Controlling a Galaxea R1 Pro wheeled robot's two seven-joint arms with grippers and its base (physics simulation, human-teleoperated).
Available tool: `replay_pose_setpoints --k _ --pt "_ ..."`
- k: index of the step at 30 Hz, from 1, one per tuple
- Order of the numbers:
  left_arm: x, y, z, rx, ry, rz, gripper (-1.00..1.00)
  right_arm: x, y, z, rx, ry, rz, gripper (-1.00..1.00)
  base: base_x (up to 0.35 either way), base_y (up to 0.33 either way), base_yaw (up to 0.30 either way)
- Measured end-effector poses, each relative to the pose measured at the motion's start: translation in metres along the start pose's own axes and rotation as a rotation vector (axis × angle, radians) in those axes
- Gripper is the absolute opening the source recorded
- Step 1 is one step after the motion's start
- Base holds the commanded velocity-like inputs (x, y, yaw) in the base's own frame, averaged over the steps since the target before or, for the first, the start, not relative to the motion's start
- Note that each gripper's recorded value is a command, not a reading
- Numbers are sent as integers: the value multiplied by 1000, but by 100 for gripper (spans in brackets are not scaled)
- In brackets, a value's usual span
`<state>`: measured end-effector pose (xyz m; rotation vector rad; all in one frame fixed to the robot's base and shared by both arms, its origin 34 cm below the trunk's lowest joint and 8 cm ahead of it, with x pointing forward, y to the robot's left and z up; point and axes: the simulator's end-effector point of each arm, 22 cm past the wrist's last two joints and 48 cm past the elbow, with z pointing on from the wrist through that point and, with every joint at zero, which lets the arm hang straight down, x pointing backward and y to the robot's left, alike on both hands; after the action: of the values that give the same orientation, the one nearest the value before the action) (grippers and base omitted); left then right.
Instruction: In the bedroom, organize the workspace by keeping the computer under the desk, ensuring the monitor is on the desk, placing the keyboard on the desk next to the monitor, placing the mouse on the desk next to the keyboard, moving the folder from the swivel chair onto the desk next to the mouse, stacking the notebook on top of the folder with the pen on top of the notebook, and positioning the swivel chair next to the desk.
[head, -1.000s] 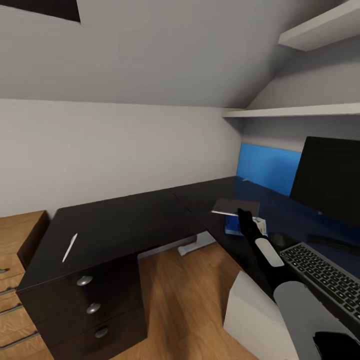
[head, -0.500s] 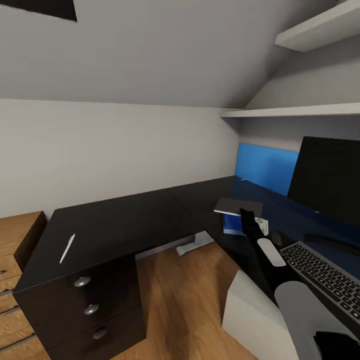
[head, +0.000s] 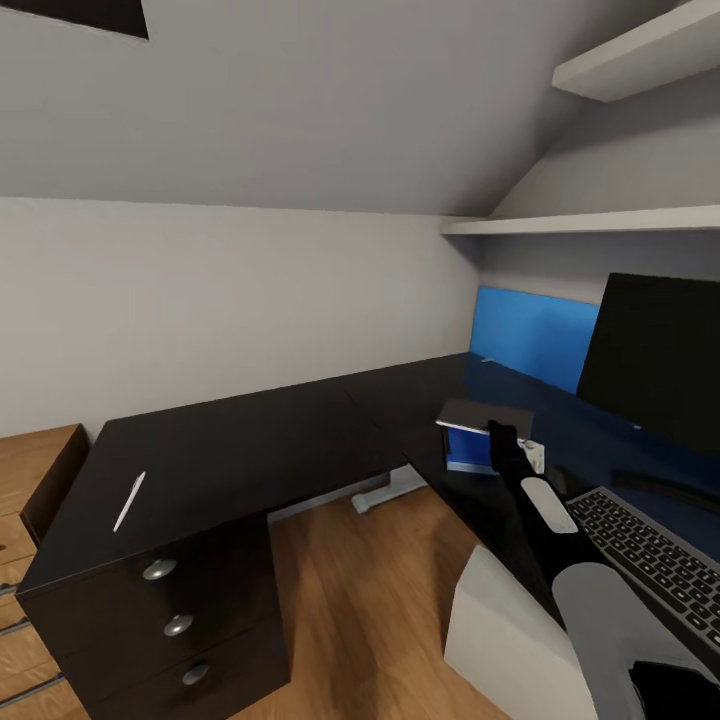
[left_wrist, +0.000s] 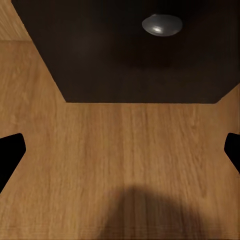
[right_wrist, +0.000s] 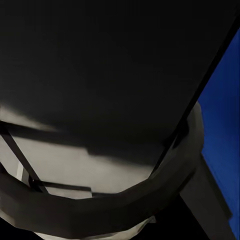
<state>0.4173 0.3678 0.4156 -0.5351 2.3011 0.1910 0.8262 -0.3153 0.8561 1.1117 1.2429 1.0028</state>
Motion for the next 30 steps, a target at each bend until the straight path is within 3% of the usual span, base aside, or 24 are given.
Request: replay_pose_setpoints --k 6,22,30 --pt "0 0 0 -1 0 -1 100 -9 -20 -1 85 -21 20 -100 36 -10 0" --pt "7 1 -1 -2 14 1 100 -21 -32 -3 139 -78 -9 -100 3 0 0" --pt "7 1 -1 -4 13 1 100 -22 -33 -3 142 -84 -19 -100 159 0 0"
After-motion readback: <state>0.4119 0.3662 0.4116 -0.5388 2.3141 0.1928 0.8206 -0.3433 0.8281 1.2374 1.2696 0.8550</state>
